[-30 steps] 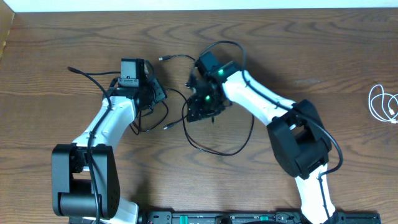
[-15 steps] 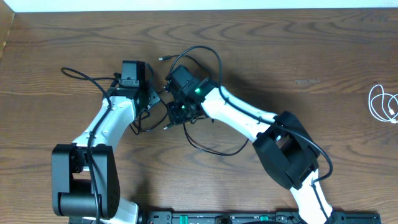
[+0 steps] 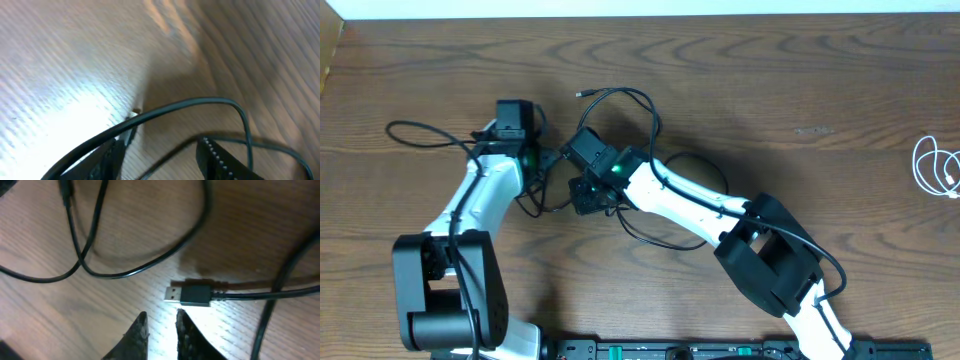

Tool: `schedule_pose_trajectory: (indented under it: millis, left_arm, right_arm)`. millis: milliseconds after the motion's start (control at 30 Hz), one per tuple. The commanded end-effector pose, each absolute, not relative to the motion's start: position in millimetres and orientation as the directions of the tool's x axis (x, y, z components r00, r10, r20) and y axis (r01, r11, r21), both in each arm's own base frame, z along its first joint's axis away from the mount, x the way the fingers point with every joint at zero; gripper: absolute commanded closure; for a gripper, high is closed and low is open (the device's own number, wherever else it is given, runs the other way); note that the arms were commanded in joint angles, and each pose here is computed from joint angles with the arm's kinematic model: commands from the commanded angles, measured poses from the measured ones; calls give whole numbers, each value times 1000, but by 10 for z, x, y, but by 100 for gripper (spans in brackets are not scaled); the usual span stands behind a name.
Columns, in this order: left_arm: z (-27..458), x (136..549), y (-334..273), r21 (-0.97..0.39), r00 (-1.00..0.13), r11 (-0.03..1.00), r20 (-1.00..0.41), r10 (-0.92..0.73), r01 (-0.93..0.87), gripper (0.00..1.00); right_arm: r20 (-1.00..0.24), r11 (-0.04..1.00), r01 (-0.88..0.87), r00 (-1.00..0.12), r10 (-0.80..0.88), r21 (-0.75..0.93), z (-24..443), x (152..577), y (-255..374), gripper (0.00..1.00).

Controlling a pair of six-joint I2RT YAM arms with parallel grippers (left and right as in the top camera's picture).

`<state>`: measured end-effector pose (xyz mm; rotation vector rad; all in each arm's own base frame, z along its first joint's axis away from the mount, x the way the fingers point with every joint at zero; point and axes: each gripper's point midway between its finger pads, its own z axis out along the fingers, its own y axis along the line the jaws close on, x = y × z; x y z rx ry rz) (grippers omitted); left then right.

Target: Untangle cables

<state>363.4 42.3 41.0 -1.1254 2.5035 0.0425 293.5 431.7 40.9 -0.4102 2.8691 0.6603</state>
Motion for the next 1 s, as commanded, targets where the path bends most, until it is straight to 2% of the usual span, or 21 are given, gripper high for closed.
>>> schedule_pose_trajectory:
  millis: [0, 67, 133, 333, 667, 800, 867, 967]
  left_arm:
    - [450, 3646, 465, -137, -570, 651, -373, -732, -746, 42]
    - [446, 3651, 438, -147, -574, 654, -364, -734, -742, 40]
    - [448, 3660, 426, -153, -575, 655, -362, -734, -740, 38]
    - [448, 3661, 426, -153, -575, 655, -363, -734, -740, 37]
    - [452, 3670, 426, -156, -573, 655, -365, -734, -739, 36]
    - [452, 3671, 426, -156, -573, 655, -365, -734, -739, 36]
    - [451, 3669, 426, -156, -573, 655, -365, -734, -739, 36]
    - [451, 3669, 426, -156, -573, 655, -365, -734, -739, 36]
  right_arm:
    - [-229, 902, -210, -965, -129, 377, 379, 3046, 4270, 73]
    - [-212, 908, -162, -974, -83, 387, 380, 3051, 4270, 64]
    - [-209, 915, -128, -977, -49, 383, 375, 3073, 4252, 60]
    - [-194, 931, -62, -981, 10, 360, 330, 3086, 4182, 60]
    - [-111, 926, 129, -978, 178, 354, 133, 3066, 4142, 50]
    - [-91, 928, 158, -976, 199, 338, 12, 3048, 4124, 54]
    - [-80, 927, 165, -976, 203, 338, -9, 3037, 4124, 59]
    - [-80, 927, 168, -975, 206, 336, -11, 3048, 4111, 71]
